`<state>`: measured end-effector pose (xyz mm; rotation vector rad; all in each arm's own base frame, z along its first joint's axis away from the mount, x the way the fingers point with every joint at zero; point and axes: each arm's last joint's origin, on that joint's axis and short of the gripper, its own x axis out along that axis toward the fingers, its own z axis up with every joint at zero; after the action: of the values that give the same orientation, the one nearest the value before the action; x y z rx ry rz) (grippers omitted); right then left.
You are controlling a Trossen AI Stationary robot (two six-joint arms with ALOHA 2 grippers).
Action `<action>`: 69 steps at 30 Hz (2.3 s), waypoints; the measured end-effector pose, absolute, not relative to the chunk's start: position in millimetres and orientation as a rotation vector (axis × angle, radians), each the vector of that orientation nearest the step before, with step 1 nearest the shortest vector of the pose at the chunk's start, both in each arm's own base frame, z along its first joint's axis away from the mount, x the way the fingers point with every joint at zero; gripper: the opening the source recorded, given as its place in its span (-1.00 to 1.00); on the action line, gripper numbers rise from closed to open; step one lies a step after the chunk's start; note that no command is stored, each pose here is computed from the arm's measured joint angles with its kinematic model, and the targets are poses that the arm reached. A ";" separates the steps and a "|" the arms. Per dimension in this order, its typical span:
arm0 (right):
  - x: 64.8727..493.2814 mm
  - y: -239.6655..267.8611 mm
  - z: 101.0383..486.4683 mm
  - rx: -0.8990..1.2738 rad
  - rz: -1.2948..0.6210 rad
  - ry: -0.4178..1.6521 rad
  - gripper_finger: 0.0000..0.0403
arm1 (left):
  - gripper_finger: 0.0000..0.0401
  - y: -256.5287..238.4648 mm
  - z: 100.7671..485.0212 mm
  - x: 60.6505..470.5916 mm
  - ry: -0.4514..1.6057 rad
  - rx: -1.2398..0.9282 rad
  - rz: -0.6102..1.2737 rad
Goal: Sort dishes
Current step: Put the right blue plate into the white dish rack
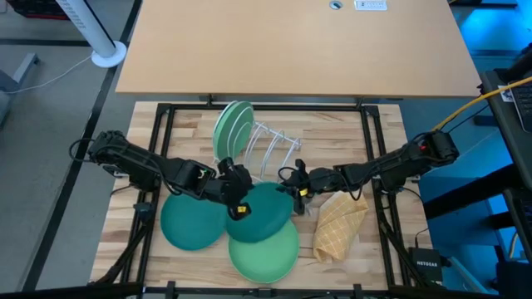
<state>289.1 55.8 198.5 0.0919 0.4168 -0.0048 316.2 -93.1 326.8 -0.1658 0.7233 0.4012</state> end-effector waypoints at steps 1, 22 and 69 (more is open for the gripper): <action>289.5 55.0 199.1 0.075 -0.006 0.410 -0.84 | -1.00 -93.9 327.6 316.9 0.718 -0.176 0.388; 321.1 64.8 287.8 -0.441 0.113 0.113 -0.89 | -0.99 -89.5 413.7 239.4 0.399 -0.309 0.249; 328.0 -92.7 328.3 -1.223 0.116 0.308 -0.78 | -0.99 -112.4 395.2 228.4 0.450 0.011 0.436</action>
<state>328.0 -92.7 328.3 -1.2230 0.3085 0.1159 228.4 -112.4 395.2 0.0114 0.4499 0.4365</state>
